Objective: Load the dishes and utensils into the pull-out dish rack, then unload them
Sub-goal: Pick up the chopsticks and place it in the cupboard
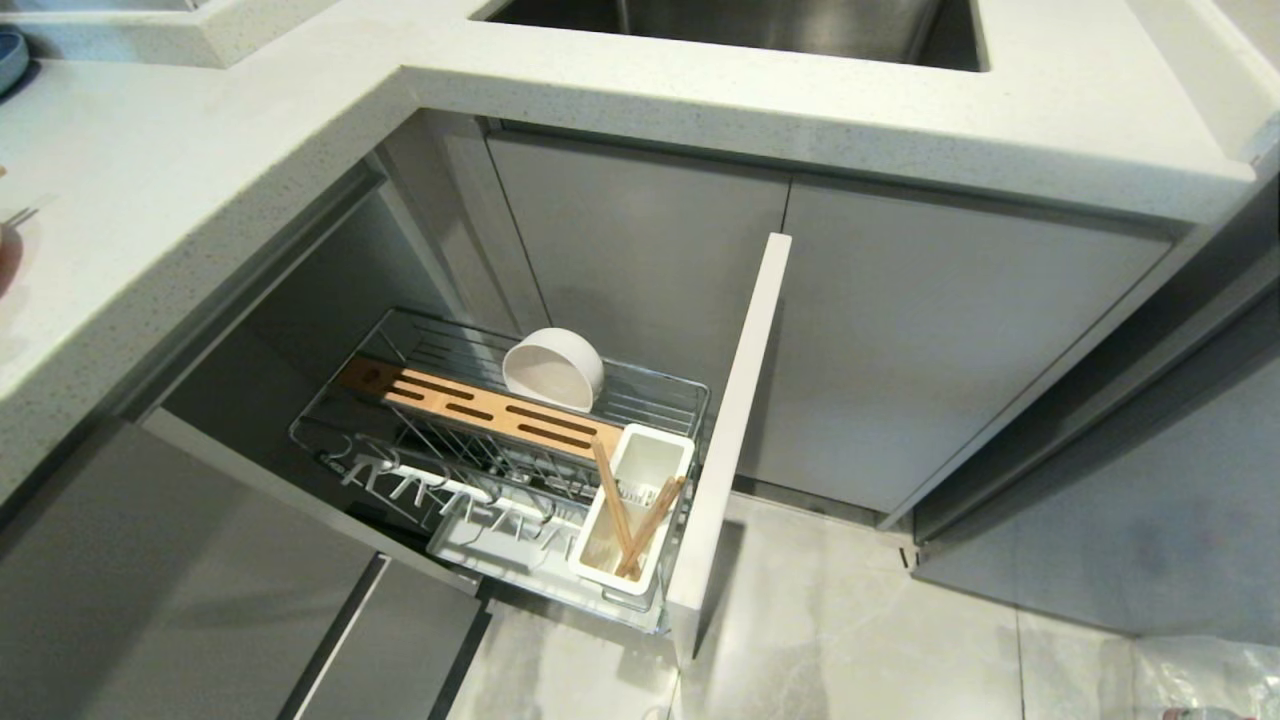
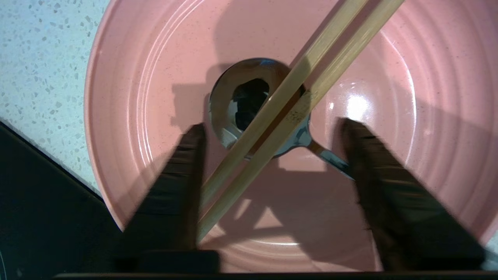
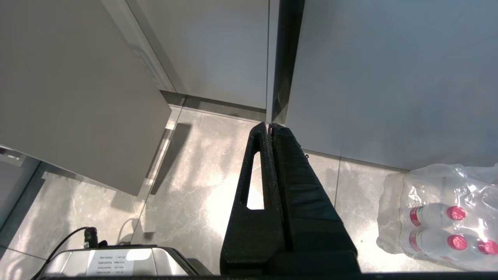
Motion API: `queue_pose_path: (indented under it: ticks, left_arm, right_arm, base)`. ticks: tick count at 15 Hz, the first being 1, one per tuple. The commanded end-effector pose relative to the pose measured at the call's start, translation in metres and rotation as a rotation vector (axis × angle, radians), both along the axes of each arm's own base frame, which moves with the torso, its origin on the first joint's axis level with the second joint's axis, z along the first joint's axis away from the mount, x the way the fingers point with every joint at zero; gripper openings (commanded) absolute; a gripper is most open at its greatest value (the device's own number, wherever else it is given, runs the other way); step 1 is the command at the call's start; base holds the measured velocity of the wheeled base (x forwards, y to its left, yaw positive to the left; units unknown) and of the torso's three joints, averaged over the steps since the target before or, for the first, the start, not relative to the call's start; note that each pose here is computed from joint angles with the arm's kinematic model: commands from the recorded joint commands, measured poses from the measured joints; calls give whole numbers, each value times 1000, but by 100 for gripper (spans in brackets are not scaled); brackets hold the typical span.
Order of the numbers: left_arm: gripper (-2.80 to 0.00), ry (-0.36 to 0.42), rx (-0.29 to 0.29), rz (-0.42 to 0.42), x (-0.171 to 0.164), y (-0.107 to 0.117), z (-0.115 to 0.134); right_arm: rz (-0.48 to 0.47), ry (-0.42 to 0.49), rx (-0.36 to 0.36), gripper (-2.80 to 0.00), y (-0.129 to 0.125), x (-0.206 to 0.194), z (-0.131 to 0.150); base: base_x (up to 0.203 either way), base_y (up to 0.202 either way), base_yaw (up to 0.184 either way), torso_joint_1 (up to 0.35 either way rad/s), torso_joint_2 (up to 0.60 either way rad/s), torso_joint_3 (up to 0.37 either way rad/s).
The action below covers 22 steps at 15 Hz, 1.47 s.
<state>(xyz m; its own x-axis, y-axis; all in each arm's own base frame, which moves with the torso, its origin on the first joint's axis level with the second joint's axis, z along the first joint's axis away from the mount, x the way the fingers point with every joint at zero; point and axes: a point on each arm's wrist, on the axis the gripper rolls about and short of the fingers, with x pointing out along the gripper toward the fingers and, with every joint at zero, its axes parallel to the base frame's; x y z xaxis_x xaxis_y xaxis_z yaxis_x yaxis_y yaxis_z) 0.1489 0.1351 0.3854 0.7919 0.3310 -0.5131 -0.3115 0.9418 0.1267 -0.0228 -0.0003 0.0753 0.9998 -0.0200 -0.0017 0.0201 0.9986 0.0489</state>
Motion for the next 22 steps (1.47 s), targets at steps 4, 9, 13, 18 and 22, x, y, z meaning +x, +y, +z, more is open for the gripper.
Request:
queue_pose_path:
  ticks: [4,9,13,18,22]
  left_arm:
    - [-280,0,-7,2,-2,2,-1]
    - [-280,-5,-12,-10,-5,-2,0]
    - [-280,-53,7,10,-20,-14,10]
    - [-280,-213,12,-4,-60,-60,33]
    - [-280,-305,-12,-104,-82,-94,41]
  right_arm:
    - [0,1,0,-280,0,0,0]
    - [0,1,0,-280,0,0,0]
    - [0,1,0,-280,0,0,0]
    - [0,1,0,-280,0,0,0]
    - [0,1,0,-280,0,0,0]
  base:
    - [0,0,0,0,0,0]
    - [0,0,0,0,0,0]
    - [0,0,0,0,0,0]
    - [0,0,0,0,0,0]
    - [0,0,0,0,0,0]
